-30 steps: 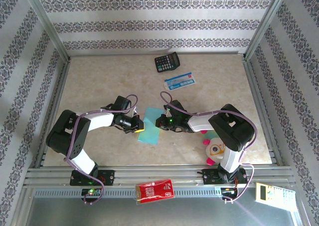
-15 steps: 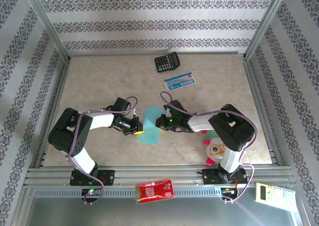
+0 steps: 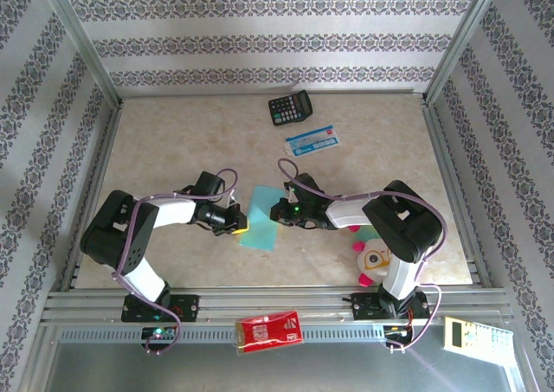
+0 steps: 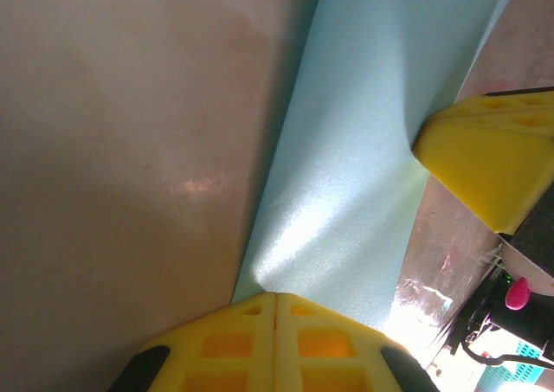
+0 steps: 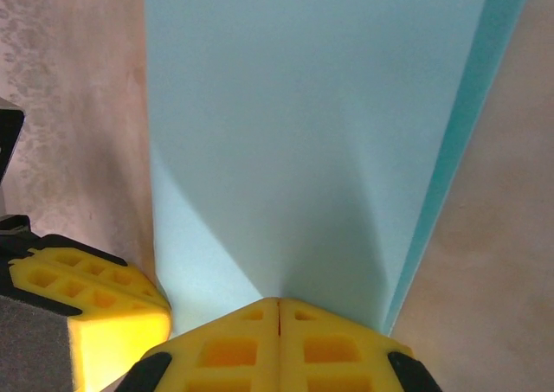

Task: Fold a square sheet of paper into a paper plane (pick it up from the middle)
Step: First fold the square sheet of paper in half at the center of the table.

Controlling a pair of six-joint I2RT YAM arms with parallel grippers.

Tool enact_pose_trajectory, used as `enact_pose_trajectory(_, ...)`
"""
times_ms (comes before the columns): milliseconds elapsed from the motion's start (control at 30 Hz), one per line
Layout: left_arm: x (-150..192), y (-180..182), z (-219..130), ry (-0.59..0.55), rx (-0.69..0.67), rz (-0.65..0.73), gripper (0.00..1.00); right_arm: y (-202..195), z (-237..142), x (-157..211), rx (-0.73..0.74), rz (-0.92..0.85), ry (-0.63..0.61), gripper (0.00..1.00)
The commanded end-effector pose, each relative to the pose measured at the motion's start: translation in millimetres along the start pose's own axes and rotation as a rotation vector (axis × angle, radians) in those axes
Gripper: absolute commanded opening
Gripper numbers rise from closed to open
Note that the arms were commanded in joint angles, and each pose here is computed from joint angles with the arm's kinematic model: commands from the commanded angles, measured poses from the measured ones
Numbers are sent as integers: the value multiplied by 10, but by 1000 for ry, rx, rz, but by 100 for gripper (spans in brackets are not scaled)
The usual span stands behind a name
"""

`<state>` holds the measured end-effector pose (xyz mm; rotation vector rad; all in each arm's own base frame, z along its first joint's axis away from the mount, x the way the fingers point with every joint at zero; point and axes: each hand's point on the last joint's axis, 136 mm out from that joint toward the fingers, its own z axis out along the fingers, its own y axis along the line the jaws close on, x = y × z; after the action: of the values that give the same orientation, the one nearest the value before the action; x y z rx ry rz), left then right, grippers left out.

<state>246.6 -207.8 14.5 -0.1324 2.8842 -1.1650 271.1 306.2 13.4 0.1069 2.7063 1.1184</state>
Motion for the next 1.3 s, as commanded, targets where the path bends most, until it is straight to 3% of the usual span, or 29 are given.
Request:
enact_pose_trajectory(0,330,414,40,72,-152,-78,0,-611,-91,186,227,72,56,9)
enact_pose_trajectory(167,439,356,72,88,-116,-87,0,-194,-210,22,111,26,19,26)
enact_pose_trajectory(367,485,395,45,79,-128,-88,0,345,-255,-31,-42,-62,15,29)
enact_pose_trajectory(600,501,435,64,76,-133,-92,0,682,9,24,-98,-84,63,6)
enact_pose_trajectory(700,499,440,62,75,-135,-91,0,767,117,57,-107,-84,86,2)
enact_pose_trajectory(1267,517,483,43,77,-161,-83,0,715,526,95,-50,-74,141,0)
